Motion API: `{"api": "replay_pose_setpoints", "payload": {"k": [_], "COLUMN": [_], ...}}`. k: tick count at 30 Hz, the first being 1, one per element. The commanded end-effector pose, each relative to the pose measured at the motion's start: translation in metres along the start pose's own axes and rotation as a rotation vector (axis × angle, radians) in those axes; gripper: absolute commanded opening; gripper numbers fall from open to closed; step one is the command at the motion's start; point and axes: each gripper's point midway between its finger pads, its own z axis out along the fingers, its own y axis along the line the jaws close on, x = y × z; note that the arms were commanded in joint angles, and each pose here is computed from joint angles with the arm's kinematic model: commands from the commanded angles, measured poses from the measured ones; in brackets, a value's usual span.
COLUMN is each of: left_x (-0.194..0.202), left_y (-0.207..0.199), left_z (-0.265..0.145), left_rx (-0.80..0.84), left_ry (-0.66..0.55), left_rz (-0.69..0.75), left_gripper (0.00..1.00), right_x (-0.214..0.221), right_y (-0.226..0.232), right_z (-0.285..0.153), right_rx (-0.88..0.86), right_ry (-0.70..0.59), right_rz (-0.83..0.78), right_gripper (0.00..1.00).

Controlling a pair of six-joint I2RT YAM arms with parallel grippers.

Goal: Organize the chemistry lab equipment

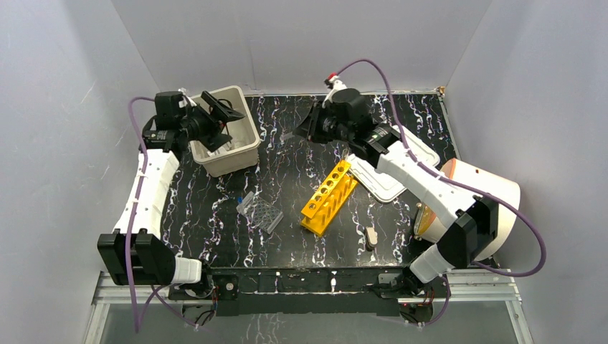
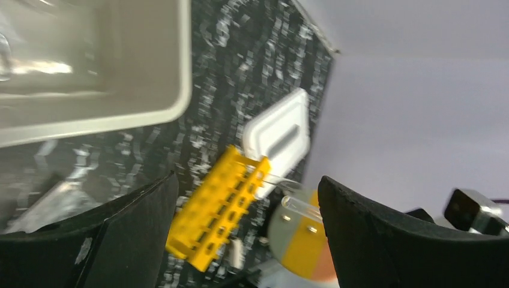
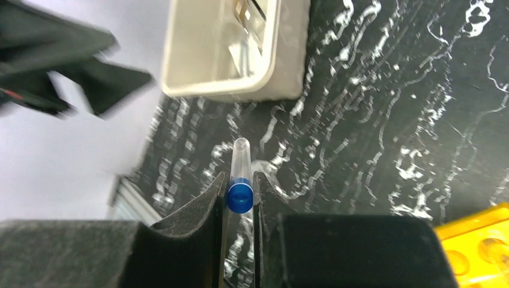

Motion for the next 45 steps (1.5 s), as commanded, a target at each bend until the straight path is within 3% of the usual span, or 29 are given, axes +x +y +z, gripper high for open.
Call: {"api": "replay_pose_setpoints", "payload": {"k": [1, 11, 17, 25, 33, 39, 45], "left_x": [-0.025, -0.057, -0.059, -0.06, -0.086, -0.109, -0.115], "left_y": [0.026, 0.028, 0.024, 0.025, 0.043, 0.051, 0.053], "left_z": [-0.051, -0.074, -0.068, -0.062, -0.087, -0.113, -0.117], "left_rx": [-0.269, -0.403, -0.386, -0.388, -0.562, -0.7, -0.736], "left_ry": [-0.16, -0.279, -0.265, -0.249, -0.395, -0.527, -0.551], "left_rz": [0.296, 0.409, 0.411, 0.402, 0.396, 0.391, 0.411], "left_gripper": [0.85, 0.86, 0.86, 0.86, 0.87, 0.93, 0.95], "right_x": [0.043, 0.172, 0.21, 0.228, 0.236, 0.241, 0.247], "right_y": [-0.002, 0.031, 0.042, 0.052, 0.048, 0.044, 0.037], "right_z": [0.004, 0.032, 0.053, 0.079, 0.097, 0.106, 0.111], "right_rx": [0.057, -0.001, -0.021, -0.014, 0.013, 0.032, 0.052], "right_ry": [0.129, 0.425, 0.505, 0.526, 0.54, 0.552, 0.581], "right_rz": [-0.308, -0.696, -0.801, -0.859, -0.854, -0.857, -0.866], "right_gripper": [0.14, 0.14, 0.14, 0.14, 0.13, 0.13, 0.13]}}
